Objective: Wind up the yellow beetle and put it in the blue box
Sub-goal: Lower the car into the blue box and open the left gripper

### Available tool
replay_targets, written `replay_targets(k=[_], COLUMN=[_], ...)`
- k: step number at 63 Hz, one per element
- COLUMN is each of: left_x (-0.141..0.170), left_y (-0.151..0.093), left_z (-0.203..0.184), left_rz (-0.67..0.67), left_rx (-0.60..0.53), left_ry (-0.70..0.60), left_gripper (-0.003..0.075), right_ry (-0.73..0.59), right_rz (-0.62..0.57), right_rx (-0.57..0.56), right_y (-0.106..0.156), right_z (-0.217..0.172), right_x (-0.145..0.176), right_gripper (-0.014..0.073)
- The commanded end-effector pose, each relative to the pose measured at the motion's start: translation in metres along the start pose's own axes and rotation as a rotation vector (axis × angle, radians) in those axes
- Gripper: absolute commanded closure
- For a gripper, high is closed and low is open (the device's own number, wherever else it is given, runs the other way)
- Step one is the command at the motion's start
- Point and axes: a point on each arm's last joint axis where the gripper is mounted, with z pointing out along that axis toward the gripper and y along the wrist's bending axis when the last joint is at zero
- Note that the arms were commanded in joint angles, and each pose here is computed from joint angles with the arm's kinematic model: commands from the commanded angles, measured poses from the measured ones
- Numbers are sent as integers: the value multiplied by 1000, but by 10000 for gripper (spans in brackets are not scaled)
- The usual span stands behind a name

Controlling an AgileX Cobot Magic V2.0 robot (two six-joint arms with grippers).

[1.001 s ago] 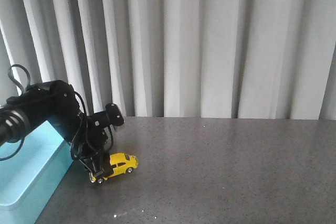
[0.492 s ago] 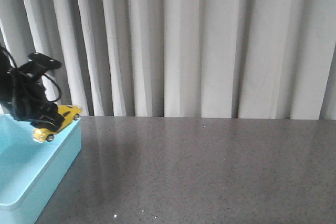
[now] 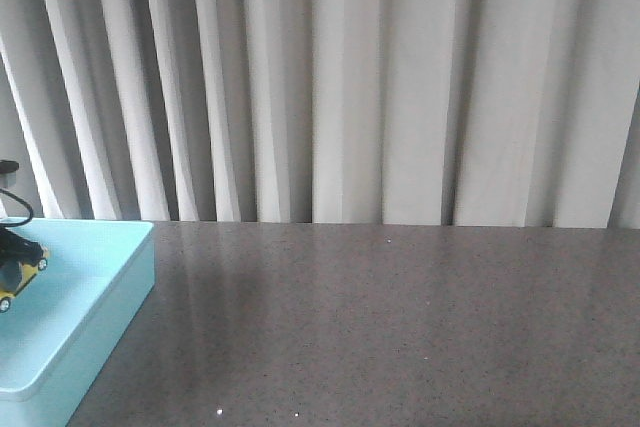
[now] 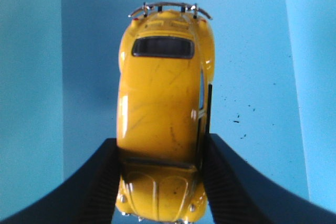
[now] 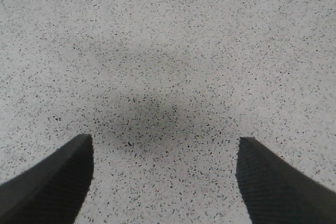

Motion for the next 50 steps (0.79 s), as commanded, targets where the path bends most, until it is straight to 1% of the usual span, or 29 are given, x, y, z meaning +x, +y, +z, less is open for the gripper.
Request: replay_targets(k=[1,16,25,31,34,39,47,50], left_x=[-6,-7,-7,-6,-6,-6,-5,-5], left_y=[-2,-1,-2,-2,-2,-2,-2,-2], left_z=[-16,29,43,46,46,46,46,44], left_rz=[-16,-30,-31,-31,-31,-29,-31,-31], left_rx=[9,46,55,55,54,57,59,59], left_ry=[-68,-7,16,22,22,27,35,35], left_gripper=[500,500,499,488,467,409,283,253], right_ry=[-86,-86,-86,-86,-86,-83,-82,-82], right_rz=[-6,-6,-6,-6,-6,-6,-6,-6], right_rx=[7,7,7,7,7,7,7,7], right_y=[0,0,0,0,0,0,0,0], right_z=[-8,-8,-8,-8,-8,-8,-8,-8], right_x=[-10,-10,-10,-10,-10,-10,-10,-10], right_gripper=[50,50,50,50,50,50,50,50])
